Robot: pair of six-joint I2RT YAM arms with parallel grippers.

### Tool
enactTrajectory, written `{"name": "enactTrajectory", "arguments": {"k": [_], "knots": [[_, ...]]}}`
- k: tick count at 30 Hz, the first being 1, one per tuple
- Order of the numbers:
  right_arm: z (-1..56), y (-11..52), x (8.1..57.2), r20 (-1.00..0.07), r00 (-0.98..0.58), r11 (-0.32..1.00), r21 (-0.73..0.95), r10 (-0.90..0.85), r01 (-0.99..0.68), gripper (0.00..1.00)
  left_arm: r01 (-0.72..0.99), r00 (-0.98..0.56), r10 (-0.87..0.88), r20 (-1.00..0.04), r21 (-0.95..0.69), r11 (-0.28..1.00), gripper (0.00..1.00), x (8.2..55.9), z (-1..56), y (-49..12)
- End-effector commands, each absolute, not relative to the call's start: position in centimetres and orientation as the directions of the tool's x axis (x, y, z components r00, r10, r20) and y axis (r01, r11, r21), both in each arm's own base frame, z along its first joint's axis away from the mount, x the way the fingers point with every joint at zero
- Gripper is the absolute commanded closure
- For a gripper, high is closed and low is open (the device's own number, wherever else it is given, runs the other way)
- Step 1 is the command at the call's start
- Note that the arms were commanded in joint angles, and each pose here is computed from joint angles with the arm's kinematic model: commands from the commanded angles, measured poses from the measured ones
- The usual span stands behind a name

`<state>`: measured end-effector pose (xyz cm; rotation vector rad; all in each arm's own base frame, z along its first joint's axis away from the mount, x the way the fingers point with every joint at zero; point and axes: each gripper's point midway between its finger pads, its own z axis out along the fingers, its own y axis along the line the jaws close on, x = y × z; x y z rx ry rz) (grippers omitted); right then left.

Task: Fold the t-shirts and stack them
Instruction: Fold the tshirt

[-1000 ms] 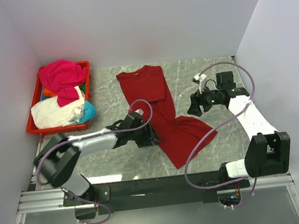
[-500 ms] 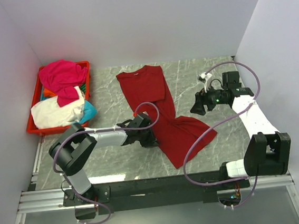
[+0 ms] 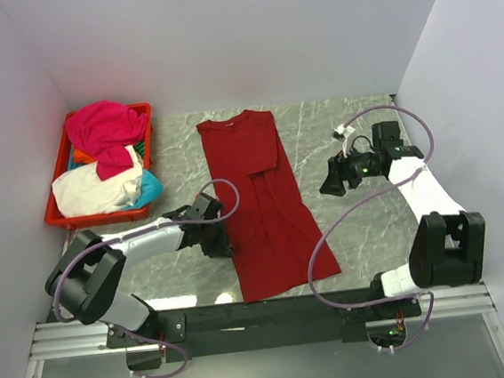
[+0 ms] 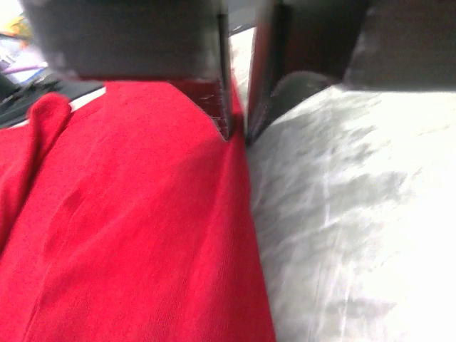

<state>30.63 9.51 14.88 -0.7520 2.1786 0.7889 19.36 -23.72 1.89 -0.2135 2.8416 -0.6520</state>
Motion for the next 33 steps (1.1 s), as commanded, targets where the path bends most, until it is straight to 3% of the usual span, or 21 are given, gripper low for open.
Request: {"name": "enactTrajectory", "arguments": {"k": [1,2,7,11,13,14,20,27,33], "knots": [[14.2,9.9,31.7,-0.730,-0.622,0.651,0.330,-0.283,-0.684,0.24,-0.024,-0.978,-0.114,-0.177,-0.441,0.897,0.73,18.4,3.0,-23.2],[14.0,10.1,31.9,-0.723,-0.628,0.651,0.333,-0.289,-0.682,0.24,-0.018,-0.978,-0.106,-0.180,-0.433,0.901,0.73,18.3,3.1,-22.9],[13.5,12.1,34.9,-0.677,-0.680,0.670,0.370,-0.280,-0.644,0.26,0.056,-0.944,-0.093,-0.315,-0.433,0.900,0.46,20.4,7.5,-22.1],[11.1,13.9,38.6,-0.539,-0.810,0.697,0.490,-0.229,-0.523,0.27,0.108,-0.883,-0.098,-0.459,-0.402,0.909,0.27,22.9,11.3,-20.4],[11.8,14.4,41.3,-0.538,-0.819,0.704,0.502,-0.201,-0.503,0.27,0.113,-0.845,-0.119,-0.522,-0.391,0.913,0.22,24.7,12.5,-18.9],[9.8,14.6,41.8,-0.457,-0.876,0.727,0.547,-0.158,-0.416,0.27,0.119,-0.827,-0.122,-0.549,-0.383,0.916,0.18,25.6,12.9,-18.4],[7.0,16.0,45.7,-0.364,-0.927,0.770,0.567,-0.087,-0.294,0.28,0.098,-0.767,-0.234,-0.597,-0.469,0.878,0.20,31.0,14.9,-16.5],[5.2,16.9,47.2,-0.352,-0.930,0.793,0.534,-0.107,-0.294,0.35,0.107,-0.755,-0.229,-0.614,-0.460,0.881,0.20,31.7,15.3,-16.3],[3.9,17.9,47.6,-0.296,-0.951,0.798,0.549,-0.092,-0.248,0.57,0.118,-0.720,-0.218,-0.659,-0.425,0.897,0.19,30.9,16.2,-14.7]]}}
